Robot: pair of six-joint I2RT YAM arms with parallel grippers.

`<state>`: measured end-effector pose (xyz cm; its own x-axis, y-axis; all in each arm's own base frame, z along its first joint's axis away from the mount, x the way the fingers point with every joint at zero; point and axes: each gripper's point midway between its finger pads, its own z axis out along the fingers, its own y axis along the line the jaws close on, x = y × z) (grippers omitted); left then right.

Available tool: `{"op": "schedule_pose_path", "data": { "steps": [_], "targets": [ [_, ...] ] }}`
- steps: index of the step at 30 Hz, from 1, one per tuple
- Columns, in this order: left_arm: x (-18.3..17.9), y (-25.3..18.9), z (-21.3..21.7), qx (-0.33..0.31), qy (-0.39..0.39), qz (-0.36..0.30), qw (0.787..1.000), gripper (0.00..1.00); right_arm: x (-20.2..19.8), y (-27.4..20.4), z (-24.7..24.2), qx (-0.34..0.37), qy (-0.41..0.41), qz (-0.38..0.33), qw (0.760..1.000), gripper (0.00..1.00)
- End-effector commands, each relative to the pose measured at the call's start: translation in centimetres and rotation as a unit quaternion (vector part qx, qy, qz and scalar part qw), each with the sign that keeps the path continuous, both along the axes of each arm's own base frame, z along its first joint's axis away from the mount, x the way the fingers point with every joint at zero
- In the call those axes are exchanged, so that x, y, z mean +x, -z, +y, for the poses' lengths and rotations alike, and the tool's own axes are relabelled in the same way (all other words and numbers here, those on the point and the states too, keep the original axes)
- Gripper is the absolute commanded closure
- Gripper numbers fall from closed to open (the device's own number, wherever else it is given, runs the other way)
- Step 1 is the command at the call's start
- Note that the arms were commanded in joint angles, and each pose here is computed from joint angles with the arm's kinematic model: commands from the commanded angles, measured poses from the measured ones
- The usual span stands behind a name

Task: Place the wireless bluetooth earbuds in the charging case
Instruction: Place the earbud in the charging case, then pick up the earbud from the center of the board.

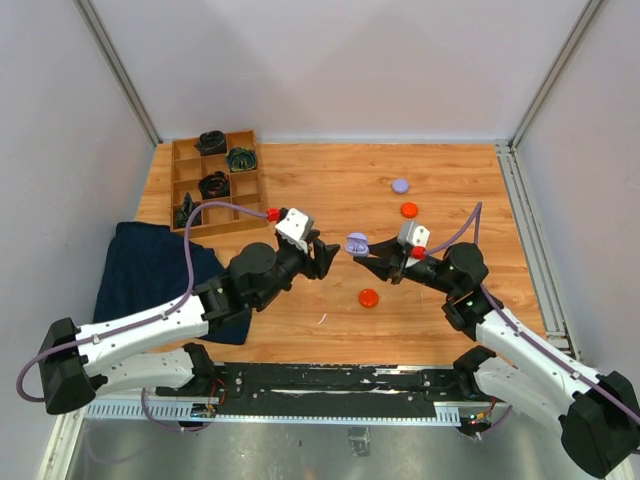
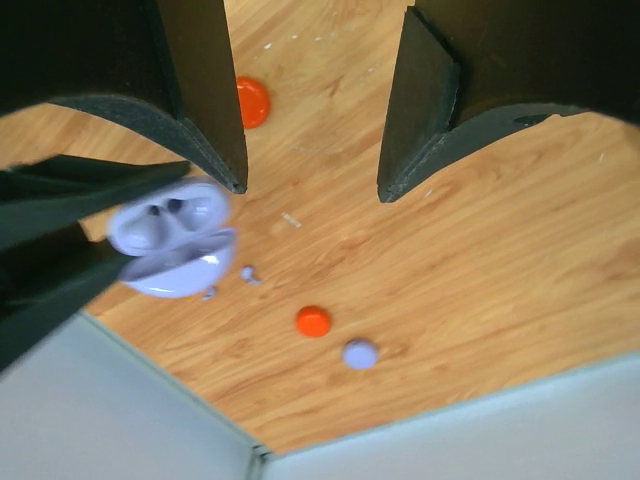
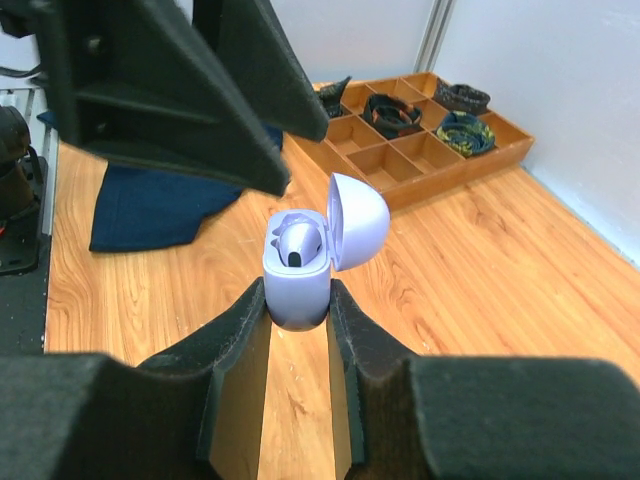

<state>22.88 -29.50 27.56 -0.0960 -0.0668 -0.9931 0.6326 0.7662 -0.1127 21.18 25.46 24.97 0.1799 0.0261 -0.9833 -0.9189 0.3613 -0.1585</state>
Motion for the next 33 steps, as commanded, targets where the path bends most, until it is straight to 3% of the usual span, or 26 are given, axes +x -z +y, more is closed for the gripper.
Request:
{"op": "schedule_pose_path", "data": {
  "steps": [1,8,17,33],
  "targets": [
    [2.3,1.2,2.7,-0.029,-0.072,0.066,0.995,0.4,0.0,0.9,-0.5,-0.005,0.02,0.004,1.0,0.97],
    [5.9,5.7,6.8,-0.038,-0.165,0.155,0.973,0.39,0.1,2.0,-1.0,-0.016,0.034,0.018,0.999,0.97],
    [9.6,12.6,11.7,-0.02,-0.263,0.272,0.926,0.39,0.2,3.2,-0.9,-0.028,0.035,0.04,0.998,0.97],
    [14.9,20.4,15.2,0.028,-0.334,0.363,0.869,0.41,0.4,4.6,-1.0,-0.039,0.038,0.042,0.998,0.97]
  ]
}}
